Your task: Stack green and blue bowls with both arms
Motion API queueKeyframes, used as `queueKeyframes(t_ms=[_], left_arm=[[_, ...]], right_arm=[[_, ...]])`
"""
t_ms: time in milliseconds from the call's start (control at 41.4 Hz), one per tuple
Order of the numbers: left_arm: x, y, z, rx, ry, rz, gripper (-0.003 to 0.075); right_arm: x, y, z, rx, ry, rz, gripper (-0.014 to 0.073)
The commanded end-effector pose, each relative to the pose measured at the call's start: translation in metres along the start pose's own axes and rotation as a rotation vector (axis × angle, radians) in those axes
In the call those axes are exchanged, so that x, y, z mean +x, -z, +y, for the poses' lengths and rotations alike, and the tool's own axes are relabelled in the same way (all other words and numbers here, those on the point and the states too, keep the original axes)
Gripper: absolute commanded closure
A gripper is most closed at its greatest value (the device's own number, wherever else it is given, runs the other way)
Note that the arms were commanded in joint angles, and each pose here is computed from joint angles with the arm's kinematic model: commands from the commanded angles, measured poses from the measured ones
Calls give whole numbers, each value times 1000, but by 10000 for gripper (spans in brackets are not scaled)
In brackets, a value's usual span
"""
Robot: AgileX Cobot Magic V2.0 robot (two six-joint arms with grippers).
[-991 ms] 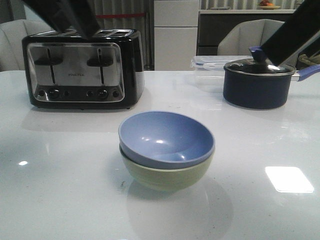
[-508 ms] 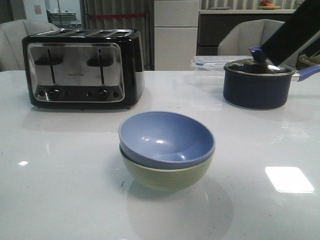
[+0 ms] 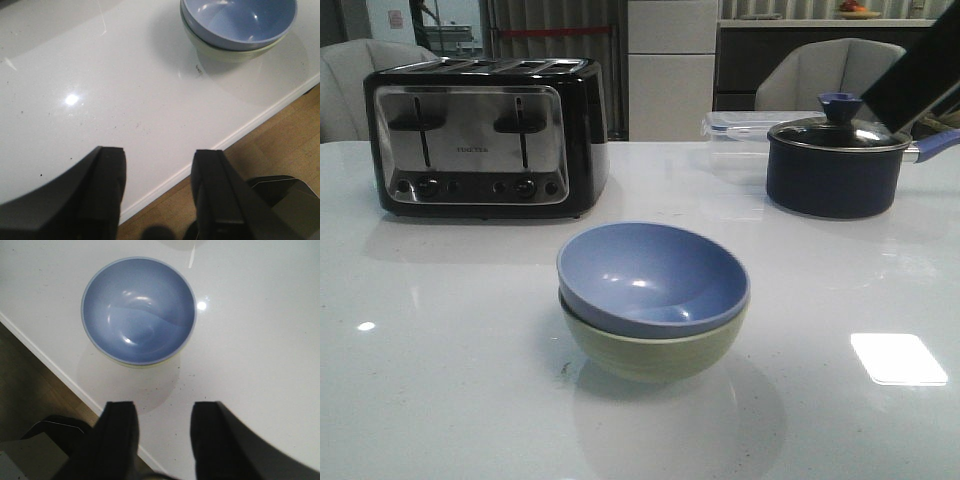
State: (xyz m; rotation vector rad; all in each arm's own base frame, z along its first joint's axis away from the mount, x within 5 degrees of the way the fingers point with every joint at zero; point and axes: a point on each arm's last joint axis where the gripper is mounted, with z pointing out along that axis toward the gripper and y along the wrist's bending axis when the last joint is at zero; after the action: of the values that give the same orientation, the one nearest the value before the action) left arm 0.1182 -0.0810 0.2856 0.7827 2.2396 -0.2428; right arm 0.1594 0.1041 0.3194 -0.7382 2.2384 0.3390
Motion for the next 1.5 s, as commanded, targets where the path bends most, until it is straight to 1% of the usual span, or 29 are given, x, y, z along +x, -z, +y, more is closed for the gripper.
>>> queueKeyframes(t_ms=[0, 121, 193, 218, 266, 798, 967, 1040, 1209, 1306, 1403, 1475], left_arm=[[-15, 7, 0, -2, 7, -121, 460], [-16, 7, 0, -2, 7, -125, 570], [-16, 7, 0, -2, 7, -125, 624], [-16, 7, 0, -2, 7, -125, 631], [-16, 7, 0, -2, 7, -125, 627], [-15, 7, -1, 5, 16, -122, 627], [-14, 16, 0, -1, 15, -160, 627], [-12, 25, 7, -49, 16, -195, 627], [1, 51, 22, -190, 102, -382, 627], [16, 60, 26, -274, 159, -503, 627], [40, 66, 25, -360, 220, -614, 627], [57, 62, 23, -407, 239, -655, 627]], right_arm=[[-12, 10, -1, 15, 20, -94, 367], [-12, 10, -1, 15, 20, -94, 472], [-12, 10, -1, 15, 20, -94, 515], [-12, 10, -1, 15, 20, -94, 526], [-12, 10, -1, 15, 20, -94, 543], [-12, 10, -1, 16, 20, -94, 543], [-12, 10, -1, 16, 20, -94, 543], [-12, 10, -1, 16, 20, -94, 543], [-12, 10, -1, 16, 20, -94, 543], [-12, 10, -1, 16, 20, -94, 543], [-12, 10, -1, 16, 20, -94, 543], [-12, 10, -1, 16, 20, -94, 543]])
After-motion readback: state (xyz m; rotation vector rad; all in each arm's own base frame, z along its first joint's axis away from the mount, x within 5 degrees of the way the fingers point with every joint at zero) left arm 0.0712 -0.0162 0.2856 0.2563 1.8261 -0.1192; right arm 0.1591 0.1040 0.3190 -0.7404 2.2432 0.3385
